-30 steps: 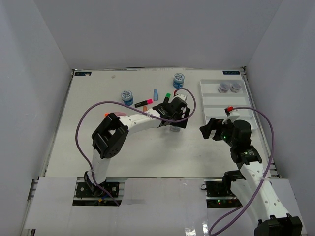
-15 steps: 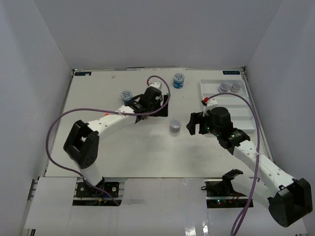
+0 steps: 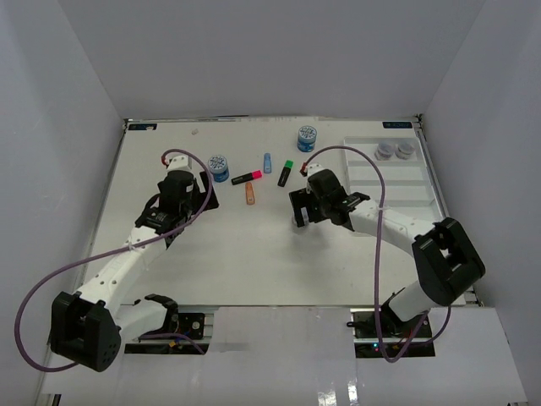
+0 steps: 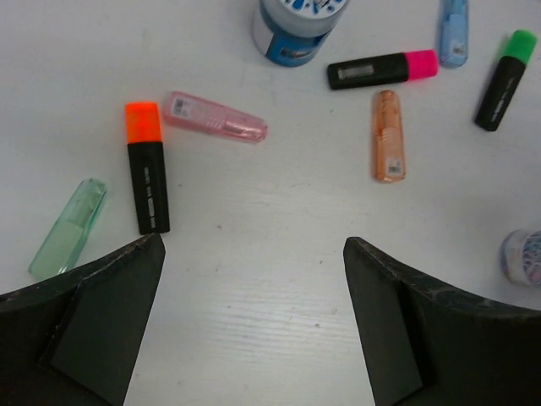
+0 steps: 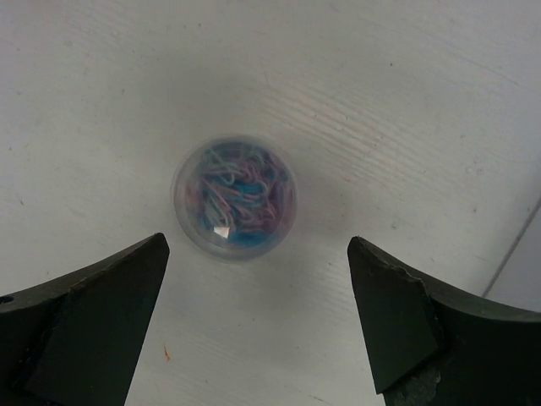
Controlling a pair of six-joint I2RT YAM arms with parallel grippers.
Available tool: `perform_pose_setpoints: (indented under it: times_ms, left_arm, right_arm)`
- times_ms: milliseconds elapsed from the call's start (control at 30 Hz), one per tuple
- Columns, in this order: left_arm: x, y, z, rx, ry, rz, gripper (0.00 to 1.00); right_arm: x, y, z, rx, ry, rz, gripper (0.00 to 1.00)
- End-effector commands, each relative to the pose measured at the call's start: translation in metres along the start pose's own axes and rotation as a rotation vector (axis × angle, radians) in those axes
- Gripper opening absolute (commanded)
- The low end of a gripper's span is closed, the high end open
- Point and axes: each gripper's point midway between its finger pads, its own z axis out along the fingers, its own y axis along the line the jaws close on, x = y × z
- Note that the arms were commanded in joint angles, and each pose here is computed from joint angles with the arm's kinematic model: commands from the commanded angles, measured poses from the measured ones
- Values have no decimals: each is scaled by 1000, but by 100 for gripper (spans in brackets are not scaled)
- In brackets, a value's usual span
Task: Sort the stationery into containers
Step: Pick up the stationery from the center of the board.
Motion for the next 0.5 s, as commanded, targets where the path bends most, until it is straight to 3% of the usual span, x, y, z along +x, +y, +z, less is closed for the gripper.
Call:
perform_pose_setpoints:
  times_ms: [0, 333, 467]
  left_arm:
    - [3, 18, -6, -44, -57, 16, 98]
    - [2, 18, -5, -37, -57, 25, 98]
    - [3, 18, -5, -36, -55, 29, 98]
  right_arm:
    - [-36, 11, 5, 6, -79, -32, 93]
    - [-27, 19, 43, 42, 10, -40, 98]
    - [-24, 21, 43, 50, 18, -36, 79]
